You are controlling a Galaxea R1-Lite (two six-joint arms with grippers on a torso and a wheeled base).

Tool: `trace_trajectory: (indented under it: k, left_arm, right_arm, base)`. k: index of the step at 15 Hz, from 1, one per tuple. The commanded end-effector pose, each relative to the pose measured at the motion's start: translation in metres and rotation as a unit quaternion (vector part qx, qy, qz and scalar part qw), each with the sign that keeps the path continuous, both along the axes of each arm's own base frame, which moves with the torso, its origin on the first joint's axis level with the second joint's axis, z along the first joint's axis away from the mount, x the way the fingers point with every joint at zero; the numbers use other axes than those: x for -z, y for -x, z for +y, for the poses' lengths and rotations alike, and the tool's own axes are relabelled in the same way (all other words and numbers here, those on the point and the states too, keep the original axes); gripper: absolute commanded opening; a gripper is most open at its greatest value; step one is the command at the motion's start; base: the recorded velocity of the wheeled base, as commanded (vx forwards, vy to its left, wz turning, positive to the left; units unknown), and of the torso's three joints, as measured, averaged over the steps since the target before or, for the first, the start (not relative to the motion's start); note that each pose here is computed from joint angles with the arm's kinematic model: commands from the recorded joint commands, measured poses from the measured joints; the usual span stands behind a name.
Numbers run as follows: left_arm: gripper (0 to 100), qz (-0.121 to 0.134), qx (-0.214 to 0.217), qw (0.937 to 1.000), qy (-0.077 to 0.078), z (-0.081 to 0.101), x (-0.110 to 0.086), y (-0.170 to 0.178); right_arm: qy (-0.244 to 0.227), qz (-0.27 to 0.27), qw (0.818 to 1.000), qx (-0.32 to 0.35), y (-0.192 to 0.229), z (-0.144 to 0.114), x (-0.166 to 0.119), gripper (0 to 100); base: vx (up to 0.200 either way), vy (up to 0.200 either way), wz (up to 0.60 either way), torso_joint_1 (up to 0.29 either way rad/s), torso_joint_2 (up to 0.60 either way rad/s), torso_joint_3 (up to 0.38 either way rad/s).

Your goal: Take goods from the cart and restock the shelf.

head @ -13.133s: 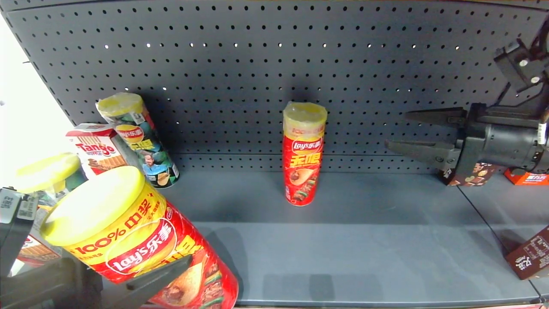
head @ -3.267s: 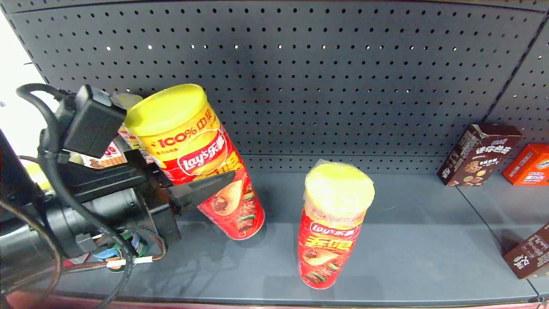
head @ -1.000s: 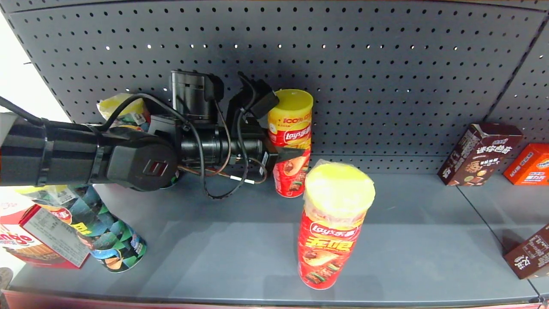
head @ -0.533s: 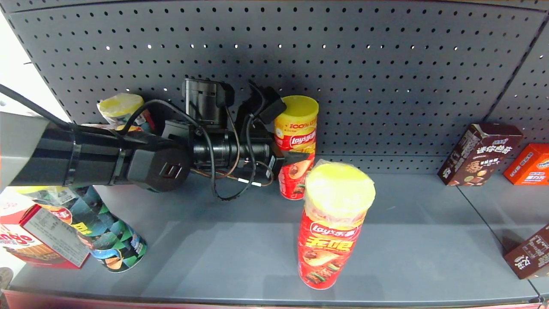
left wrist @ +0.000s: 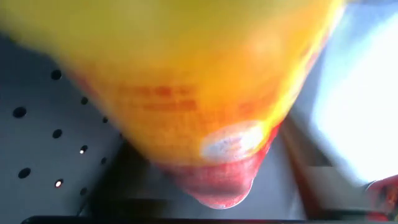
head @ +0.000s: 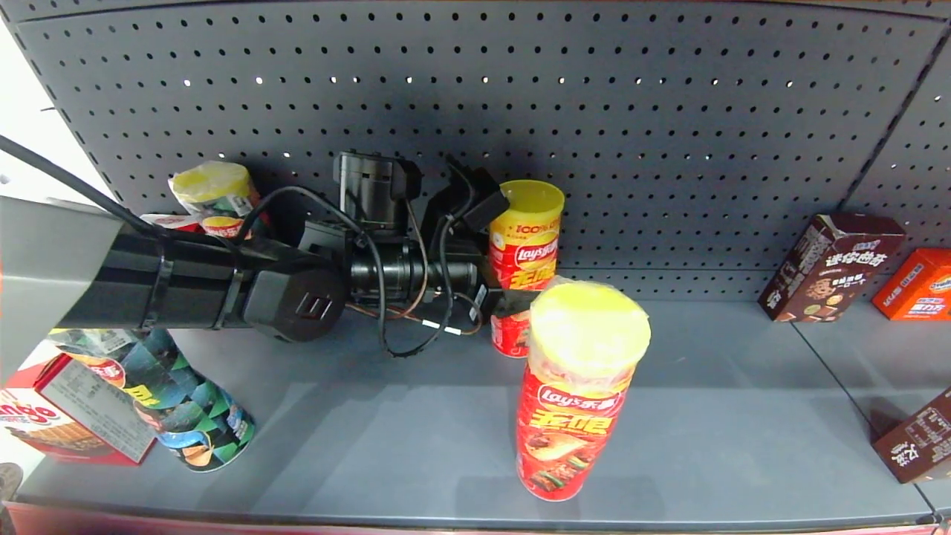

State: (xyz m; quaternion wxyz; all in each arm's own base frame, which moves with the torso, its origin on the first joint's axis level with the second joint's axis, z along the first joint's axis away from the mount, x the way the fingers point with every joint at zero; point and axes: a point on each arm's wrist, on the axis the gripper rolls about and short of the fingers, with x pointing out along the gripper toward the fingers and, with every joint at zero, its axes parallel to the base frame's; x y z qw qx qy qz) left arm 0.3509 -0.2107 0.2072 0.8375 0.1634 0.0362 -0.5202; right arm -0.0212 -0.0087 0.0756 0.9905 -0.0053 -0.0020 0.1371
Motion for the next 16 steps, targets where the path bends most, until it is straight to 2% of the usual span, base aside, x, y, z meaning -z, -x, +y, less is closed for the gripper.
trace_trajectory:
  k: [1,2,5,7,9,11,13,14,16]
  left_arm:
    - [100,0.0,-0.003,1.0,0.0,0.002,-0.001,0.0]
    - [100,0.0,-0.004,1.0,-0.001,0.003,-0.001,0.0]
    - [100,-0.016,-0.011,0.9998,0.006,0.013,-0.019,0.015]
    - [100,-0.021,-0.032,0.9993,0.003,0.023,-0.026,0.031]
    - [100,-0.019,-0.046,0.9988,-0.002,0.032,-0.024,0.04]
    - [100,-0.032,-0.057,0.9979,-0.001,0.038,-0.013,0.049]
    - [100,-0.035,-0.065,0.9972,-0.013,0.041,-0.001,0.053]
    - [100,-0.032,-0.088,0.9953,-0.025,0.044,0.005,0.054]
    - [100,-0.034,-0.094,0.9947,-0.022,0.043,0.002,0.052]
  right_arm:
    - [0.001,0.0,1.0,0.0,0.0,0.0,0.0,100]
    - [0.001,0.0,1.0,-0.001,0.0,0.0,0.0,100]
    - [0.001,0.0,1.0,0.0,0.0,0.0,0.0,100]
    - [0.001,0.0,1.0,0.001,0.0,0.0,0.0,100]
    - [0.001,0.0,1.0,0.0,0.0,0.0,0.0,100]
    - [0.001,0.0,1.0,0.0,0.0,0.0,0.0,100]
    - [0.001,0.0,1.0,0.0,0.0,0.0,0.0,100]
    - [0.001,0.0,1.0,0.0,0.0,0.0,0.0,100]
    - [0.001,0.0,1.0,-0.001,0.0,0.0,0.0,100]
  base:
    - [0.0,0.0,0.0,0.0,0.0,0.0]
    - [0.0,0.0,0.0,0.0,0.0,0.0]
    - [0.0,0.0,0.0,0.0,0.0,0.0]
    - [0.0,0.0,0.0,0.0,0.0,0.0]
    - [0.0,0.0,0.0,0.0,0.0,0.0]
    - [0.0,0.0,0.0,0.0,0.0,0.0]
    - [0.0,0.0,0.0,0.0,0.0,0.0]
    - [0.0,0.0,0.0,0.0,0.0,0.0]
    - [0.0,0.0,0.0,0.0,0.0,0.0]
